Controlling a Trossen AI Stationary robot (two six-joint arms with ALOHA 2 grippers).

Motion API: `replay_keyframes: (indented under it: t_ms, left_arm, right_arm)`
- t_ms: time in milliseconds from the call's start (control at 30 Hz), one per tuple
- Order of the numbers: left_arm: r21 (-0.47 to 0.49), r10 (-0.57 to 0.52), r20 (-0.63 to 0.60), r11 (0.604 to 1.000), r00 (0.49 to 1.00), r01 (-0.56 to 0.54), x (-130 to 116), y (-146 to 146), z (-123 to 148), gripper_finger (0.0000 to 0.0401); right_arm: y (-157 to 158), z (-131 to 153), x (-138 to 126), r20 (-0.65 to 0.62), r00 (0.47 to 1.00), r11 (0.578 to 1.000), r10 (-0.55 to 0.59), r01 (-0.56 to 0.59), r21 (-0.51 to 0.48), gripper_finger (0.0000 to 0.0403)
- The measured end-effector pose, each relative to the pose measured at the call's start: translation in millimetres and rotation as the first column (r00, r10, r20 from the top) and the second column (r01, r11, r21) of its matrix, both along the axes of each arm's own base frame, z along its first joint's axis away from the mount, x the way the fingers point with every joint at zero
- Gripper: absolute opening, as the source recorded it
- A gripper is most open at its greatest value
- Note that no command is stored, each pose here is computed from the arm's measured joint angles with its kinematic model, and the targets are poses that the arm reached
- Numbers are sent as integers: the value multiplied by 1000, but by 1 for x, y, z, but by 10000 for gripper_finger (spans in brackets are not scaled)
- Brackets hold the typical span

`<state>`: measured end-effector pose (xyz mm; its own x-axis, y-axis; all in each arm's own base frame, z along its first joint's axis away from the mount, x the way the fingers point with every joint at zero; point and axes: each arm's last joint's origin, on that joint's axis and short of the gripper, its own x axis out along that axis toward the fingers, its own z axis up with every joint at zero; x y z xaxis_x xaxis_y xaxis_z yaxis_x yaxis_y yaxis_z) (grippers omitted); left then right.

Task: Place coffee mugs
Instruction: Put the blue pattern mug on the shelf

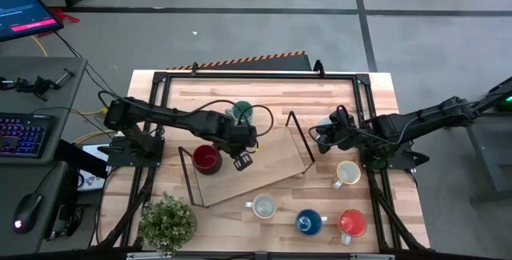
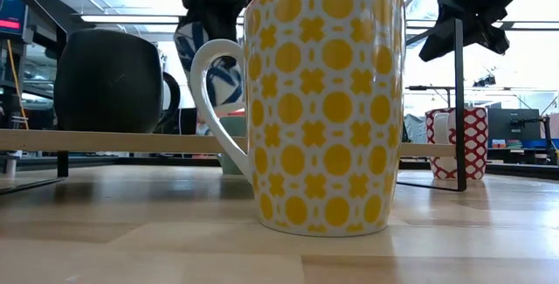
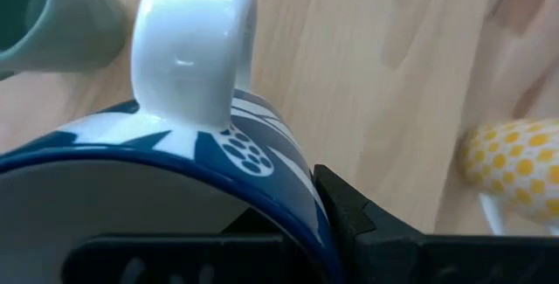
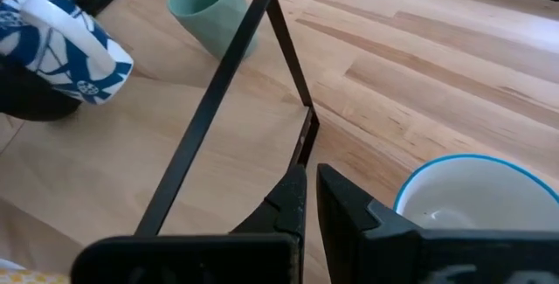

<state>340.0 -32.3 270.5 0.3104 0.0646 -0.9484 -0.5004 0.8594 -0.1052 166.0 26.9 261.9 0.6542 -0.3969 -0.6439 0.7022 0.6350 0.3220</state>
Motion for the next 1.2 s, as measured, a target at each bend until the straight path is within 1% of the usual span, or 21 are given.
replay_keyframes:
  t_ms: [100, 200, 300, 533, 867, 1000, 1067, 1200]
  left_arm:
    - [2, -11, -13, 1000, 1000, 11, 4, -2, -3, 9]
    - [-19, -21, -15, 1000, 1000, 20, 6, -5, -4, 9]
    - [-43, -15, -24, 999, 1000, 14, 6, -6, -5, 9]
    - [-66, -2, -26, 998, 1000, 0, 6, -9, -5, 9]
    - [-64, -19, -29, 998, 999, 17, 5, -13, -5, 9]
    - [-74, 14, -29, 997, 999, -16, 5, -13, -5, 9]
    - [-72, 7, -29, 997, 1000, -9, 5, -13, -5, 9]
    - [-63, -4, -60, 998, 998, 1, 8, -13, -13, 9]
  right_arm:
    - [1, -1, 0, -6, 1000, 1000, 12, -11, 13, 11]
    - [1, -1, 1, -9, 1000, 999, 21, -21, 25, 11]
    - [1, -1, 0, -9, 1000, 999, 21, -21, 24, 11]
    - [1, -1, 0, -10, 1000, 999, 21, -21, 24, 11]
    - [1, -1, 0, -11, 1000, 999, 23, -23, 26, 11]
    - [1, -1, 0, -11, 1000, 999, 24, -23, 27, 11]
    - [1, -1, 0, -11, 1000, 999, 25, -24, 28, 11]
    - [1, -1, 1, -10, 1000, 999, 26, -25, 30, 11]
